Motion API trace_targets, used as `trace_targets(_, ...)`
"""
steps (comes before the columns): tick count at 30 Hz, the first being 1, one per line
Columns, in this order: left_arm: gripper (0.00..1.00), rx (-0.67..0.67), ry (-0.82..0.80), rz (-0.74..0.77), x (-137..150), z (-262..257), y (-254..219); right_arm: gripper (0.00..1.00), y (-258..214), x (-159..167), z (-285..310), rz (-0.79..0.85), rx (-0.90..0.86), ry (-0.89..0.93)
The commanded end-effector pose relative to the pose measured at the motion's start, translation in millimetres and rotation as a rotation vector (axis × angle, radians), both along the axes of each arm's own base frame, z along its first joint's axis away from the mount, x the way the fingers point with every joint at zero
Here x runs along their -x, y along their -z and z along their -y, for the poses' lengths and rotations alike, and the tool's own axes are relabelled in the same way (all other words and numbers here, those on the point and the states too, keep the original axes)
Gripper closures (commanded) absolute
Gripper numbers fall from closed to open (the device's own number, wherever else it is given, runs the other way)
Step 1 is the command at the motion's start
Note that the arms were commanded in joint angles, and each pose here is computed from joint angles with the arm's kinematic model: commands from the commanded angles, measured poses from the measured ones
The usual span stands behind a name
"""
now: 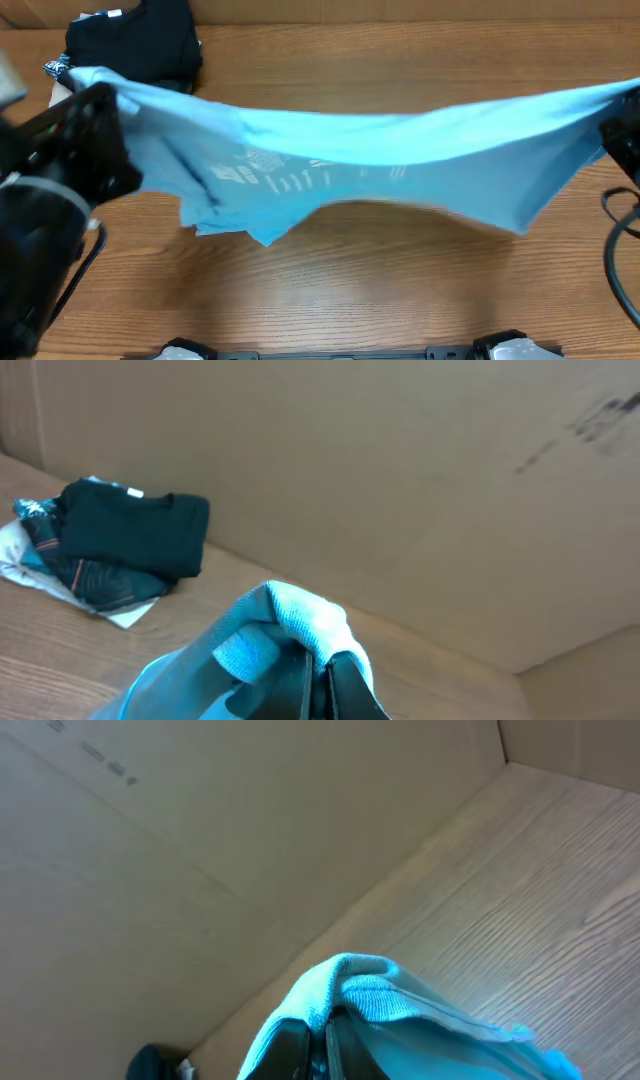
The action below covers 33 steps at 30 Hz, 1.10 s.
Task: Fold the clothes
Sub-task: 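Lift the shirt with both grippers and stretch it apart sideways, then lay the stretched shirt flat on the table with both grippers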
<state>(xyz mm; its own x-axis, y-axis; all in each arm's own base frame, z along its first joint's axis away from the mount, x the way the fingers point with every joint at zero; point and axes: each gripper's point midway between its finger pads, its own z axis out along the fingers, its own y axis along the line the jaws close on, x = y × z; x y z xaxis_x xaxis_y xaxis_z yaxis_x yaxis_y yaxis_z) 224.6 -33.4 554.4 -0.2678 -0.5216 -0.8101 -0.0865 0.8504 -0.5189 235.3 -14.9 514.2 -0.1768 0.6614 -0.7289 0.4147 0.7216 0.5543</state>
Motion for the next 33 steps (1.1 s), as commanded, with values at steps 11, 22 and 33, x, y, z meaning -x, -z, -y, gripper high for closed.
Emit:
trace_targets(11,0.96,0.044,-0.032,0.005,-21,5,-6,0.96,-17,-6,11,0.071,0.024,0.065)
trace_targets(22,0.96,-0.043,-0.032,-0.159,-93,31,41,0.96,1,-38,6,-0.012,0.063,0.074)
trace_targets(33,0.96,-0.030,0.097,-0.101,-36,46,22,0.96,-12,4,2,0.046,0.009,-0.004)
